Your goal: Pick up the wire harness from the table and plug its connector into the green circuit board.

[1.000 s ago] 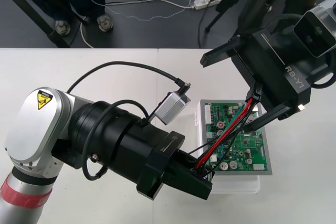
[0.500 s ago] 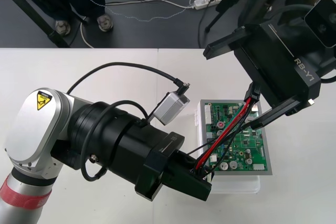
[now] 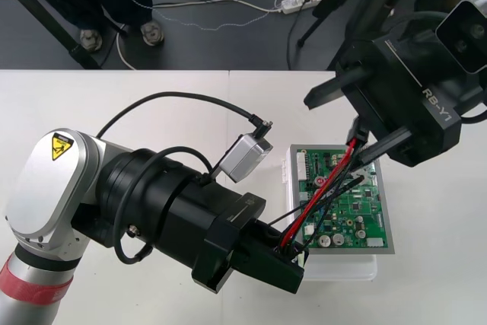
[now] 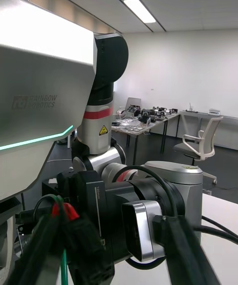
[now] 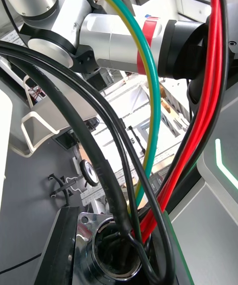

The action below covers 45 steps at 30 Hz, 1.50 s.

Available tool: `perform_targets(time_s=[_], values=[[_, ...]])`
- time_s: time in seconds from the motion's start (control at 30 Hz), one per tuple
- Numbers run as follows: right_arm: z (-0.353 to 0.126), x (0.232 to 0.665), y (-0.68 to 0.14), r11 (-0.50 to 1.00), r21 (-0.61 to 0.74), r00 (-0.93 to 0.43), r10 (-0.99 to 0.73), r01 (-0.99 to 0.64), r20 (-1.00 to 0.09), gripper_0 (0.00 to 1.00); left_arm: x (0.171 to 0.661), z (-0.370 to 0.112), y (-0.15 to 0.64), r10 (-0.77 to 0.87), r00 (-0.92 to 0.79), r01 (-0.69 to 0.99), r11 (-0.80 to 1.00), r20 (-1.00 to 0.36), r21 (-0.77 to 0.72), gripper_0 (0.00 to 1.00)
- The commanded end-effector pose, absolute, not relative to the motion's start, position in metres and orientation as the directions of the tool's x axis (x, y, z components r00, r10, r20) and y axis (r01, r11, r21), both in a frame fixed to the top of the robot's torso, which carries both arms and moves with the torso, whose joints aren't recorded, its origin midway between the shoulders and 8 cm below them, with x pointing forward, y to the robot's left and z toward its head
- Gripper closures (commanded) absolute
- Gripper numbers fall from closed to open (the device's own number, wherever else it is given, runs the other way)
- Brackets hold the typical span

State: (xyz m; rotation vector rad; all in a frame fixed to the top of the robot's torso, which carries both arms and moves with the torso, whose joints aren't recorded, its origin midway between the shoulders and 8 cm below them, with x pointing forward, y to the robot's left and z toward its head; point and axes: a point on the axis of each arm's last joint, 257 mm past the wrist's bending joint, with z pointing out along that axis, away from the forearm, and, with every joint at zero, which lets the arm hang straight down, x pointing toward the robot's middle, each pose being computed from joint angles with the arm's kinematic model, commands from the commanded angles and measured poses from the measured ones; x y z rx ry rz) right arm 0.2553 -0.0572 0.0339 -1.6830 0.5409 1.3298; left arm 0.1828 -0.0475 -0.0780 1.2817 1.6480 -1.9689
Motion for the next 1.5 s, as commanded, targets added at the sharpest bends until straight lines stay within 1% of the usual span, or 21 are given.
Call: perform_targets(time_s=[0.03,0.07,0.1,0.13,0.8,0.83,0.87,0.9,0.93,1.2,1.33,1.5], values=[[0.042,0.243,-0.058,-0.55,-0.365,0.34,0.153,-0.751,-0.928,0.84,0.165,-0.082,-0.04,0.341,-0.516,0.704,-0.354,-0.786,-0.616,1.0],[0.042,0.243,-0.058,-0.551,-0.368,0.341,0.154,-0.749,-0.927,0.91,0.165,-0.082,-0.04,0.341,-0.518,0.703,-0.353,-0.785,-0.617,1.0],[0.042,0.242,-0.058,-0.551,-0.366,0.34,0.153,-0.75,-0.928,0.94,0.165,-0.082,-0.04,0.341,-0.516,0.704,-0.354,-0.786,-0.616,1.0],[0.042,0.242,-0.058,-0.552,-0.366,0.339,0.155,-0.75,-0.928,1.0,0.165,-0.082,-0.04,0.341,-0.516,0.704,-0.354,-0.786,-0.616,1.0],[0.04,0.243,-0.059,-0.55,-0.344,0.309,0.16,-0.761,-0.938,1.0,0.167,-0.079,-0.037,0.324,-0.509,0.712,-0.361,-0.797,-0.602,1.0],[0.04,0.244,-0.059,-0.549,-0.344,0.308,0.159,-0.762,-0.938,1.0,0.169,-0.079,-0.036,0.319,-0.506,0.719,-0.358,-0.801,-0.596,0.63],[0.04,0.244,-0.06,-0.548,-0.343,0.308,0.159,-0.763,-0.938,1.0,0.17,-0.078,-0.036,0.315,-0.505,0.722,-0.356,-0.803,-0.593,0.4],[0.04,0.245,-0.06,-0.546,-0.343,0.308,0.158,-0.764,-0.938,1.0,0.173,-0.077,-0.034,0.307,-0.501,0.73,-0.352,-0.809,-0.585,0.07],[0.039,0.246,-0.06,-0.544,-0.342,0.306,0.159,-0.766,-0.939,1.0,0.176,-0.076,-0.033,0.298,-0.495,0.74,-0.348,-0.816,-0.576,0.0],[0.039,0.248,-0.06,-0.54,-0.339,0.303,0.158,-0.77,-0.94,1.0,0.201,-0.069,-0.021,0.232,-0.443,0.813,-0.303,-0.866,-0.497,0.0],[0.037,0.252,-0.062,-0.528,-0.328,0.291,0.155,-0.783,-0.944,1.0,0.217,-0.064,-0.01,0.186,-0.381,0.866,-0.271,-0.906,-0.42,0.0],[0.03,0.255,-0.065,-0.516,-0.307,0.271,0.147,-0.799,-0.951,1.0,0.234,-0.064,0.007,0.167,-0.308,0.914,-0.221,-0.937,-0.34,0.0]])
